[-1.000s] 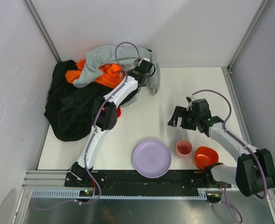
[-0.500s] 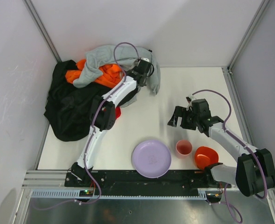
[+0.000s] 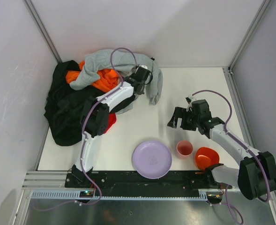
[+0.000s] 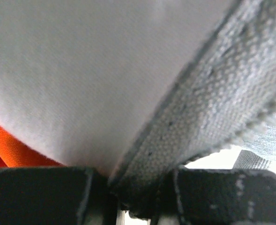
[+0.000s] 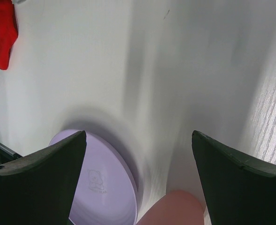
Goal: Pick out a specific cloth from the pile
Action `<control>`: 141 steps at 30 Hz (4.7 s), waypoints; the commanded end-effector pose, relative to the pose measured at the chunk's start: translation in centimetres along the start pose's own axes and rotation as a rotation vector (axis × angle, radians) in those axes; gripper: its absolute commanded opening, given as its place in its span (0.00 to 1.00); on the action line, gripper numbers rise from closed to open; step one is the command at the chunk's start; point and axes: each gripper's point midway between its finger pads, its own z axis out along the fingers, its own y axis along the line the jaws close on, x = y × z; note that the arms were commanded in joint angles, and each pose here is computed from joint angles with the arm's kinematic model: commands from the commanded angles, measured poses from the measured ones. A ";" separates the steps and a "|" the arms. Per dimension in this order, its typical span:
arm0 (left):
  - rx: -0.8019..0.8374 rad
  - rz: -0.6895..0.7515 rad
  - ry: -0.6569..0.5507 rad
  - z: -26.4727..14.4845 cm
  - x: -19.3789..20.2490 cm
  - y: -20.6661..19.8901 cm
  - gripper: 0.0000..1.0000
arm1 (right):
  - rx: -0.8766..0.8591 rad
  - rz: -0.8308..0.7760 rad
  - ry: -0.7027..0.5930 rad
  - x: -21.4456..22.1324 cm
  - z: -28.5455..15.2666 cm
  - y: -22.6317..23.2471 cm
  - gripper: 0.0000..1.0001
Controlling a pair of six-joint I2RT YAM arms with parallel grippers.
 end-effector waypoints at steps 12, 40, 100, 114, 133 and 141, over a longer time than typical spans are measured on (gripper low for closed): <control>0.217 -0.067 -0.083 -7.6 -3.5 -2.9 0.91 | -0.028 -0.028 -0.074 -2.1 -1.5 1.8 0.99; 0.230 -0.012 -0.005 2.1 0.0 -7.4 0.84 | 0.042 -0.046 -0.034 -1.0 -1.1 0.4 0.99; -0.524 -0.458 -0.490 -15.7 -16.3 26.0 0.01 | 0.010 -0.058 0.008 0.2 0.3 1.9 0.99; -0.487 -0.793 -0.259 -11.5 -2.7 33.6 0.01 | 0.007 -0.063 0.018 0.6 0.5 2.3 0.99; -0.308 -1.010 0.171 -0.5 11.3 36.1 0.07 | -0.003 -0.062 0.030 1.3 0.4 3.2 0.99; -0.182 -0.968 0.097 -3.8 8.1 34.7 0.44 | -0.011 -0.067 0.015 1.4 -0.5 3.8 0.99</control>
